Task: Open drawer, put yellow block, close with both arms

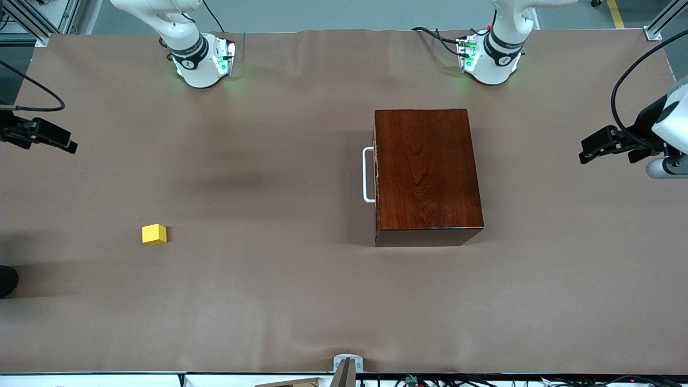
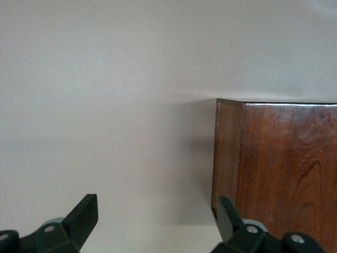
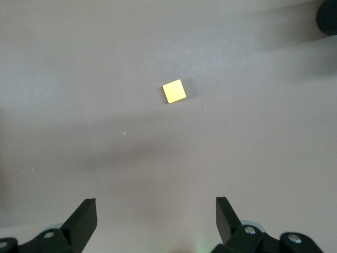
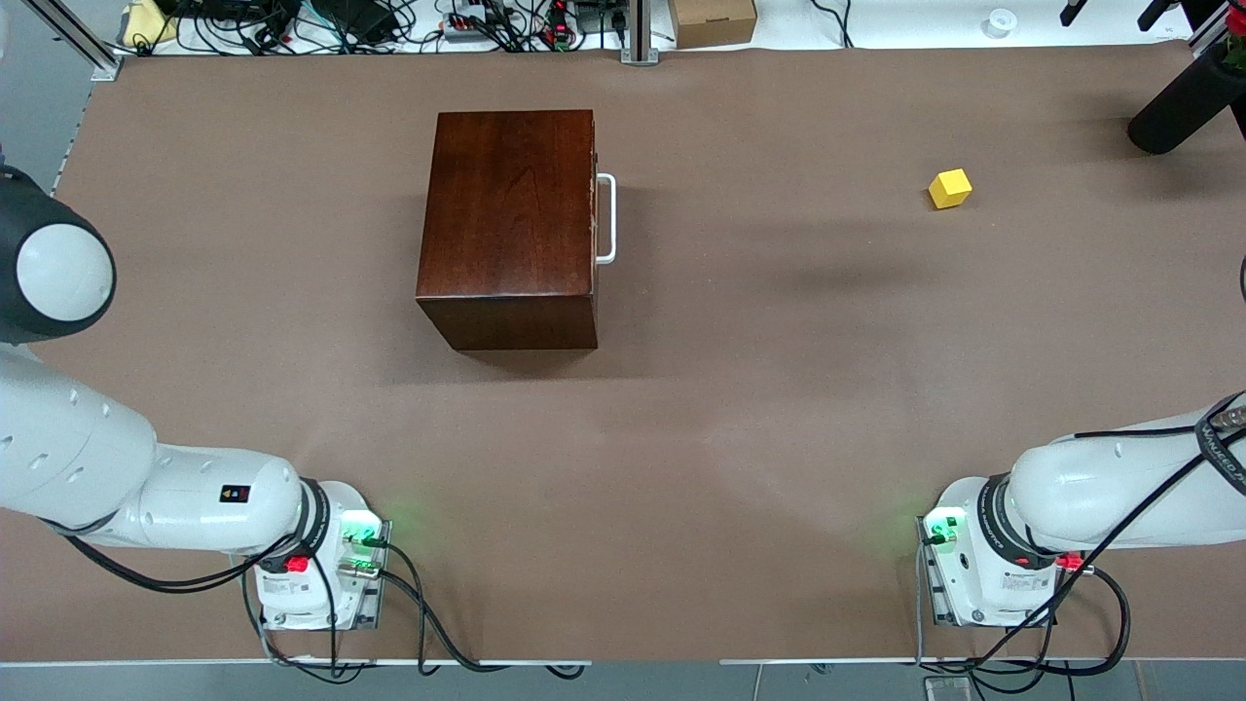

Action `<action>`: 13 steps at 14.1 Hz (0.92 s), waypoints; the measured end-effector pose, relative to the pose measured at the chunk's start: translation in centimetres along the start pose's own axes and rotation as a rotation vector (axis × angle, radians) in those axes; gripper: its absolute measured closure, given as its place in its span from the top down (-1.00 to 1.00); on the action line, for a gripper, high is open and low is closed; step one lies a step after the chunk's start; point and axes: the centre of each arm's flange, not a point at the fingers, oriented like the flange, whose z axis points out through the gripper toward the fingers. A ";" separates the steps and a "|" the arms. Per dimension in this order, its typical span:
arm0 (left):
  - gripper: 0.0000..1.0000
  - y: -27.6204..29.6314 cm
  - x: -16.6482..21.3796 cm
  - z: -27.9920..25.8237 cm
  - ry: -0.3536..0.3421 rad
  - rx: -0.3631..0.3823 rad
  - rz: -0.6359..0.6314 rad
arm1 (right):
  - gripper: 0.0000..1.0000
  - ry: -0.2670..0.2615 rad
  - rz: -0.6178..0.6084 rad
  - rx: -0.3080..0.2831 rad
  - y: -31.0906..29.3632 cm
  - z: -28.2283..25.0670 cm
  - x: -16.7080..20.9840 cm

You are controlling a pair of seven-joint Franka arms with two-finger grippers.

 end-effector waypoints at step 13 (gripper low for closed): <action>1.00 0.0 0.2 -0.2 0.020 -0.002 0.000 | 1.00 -0.022 0.002 -0.003 -0.1 2.0 1.5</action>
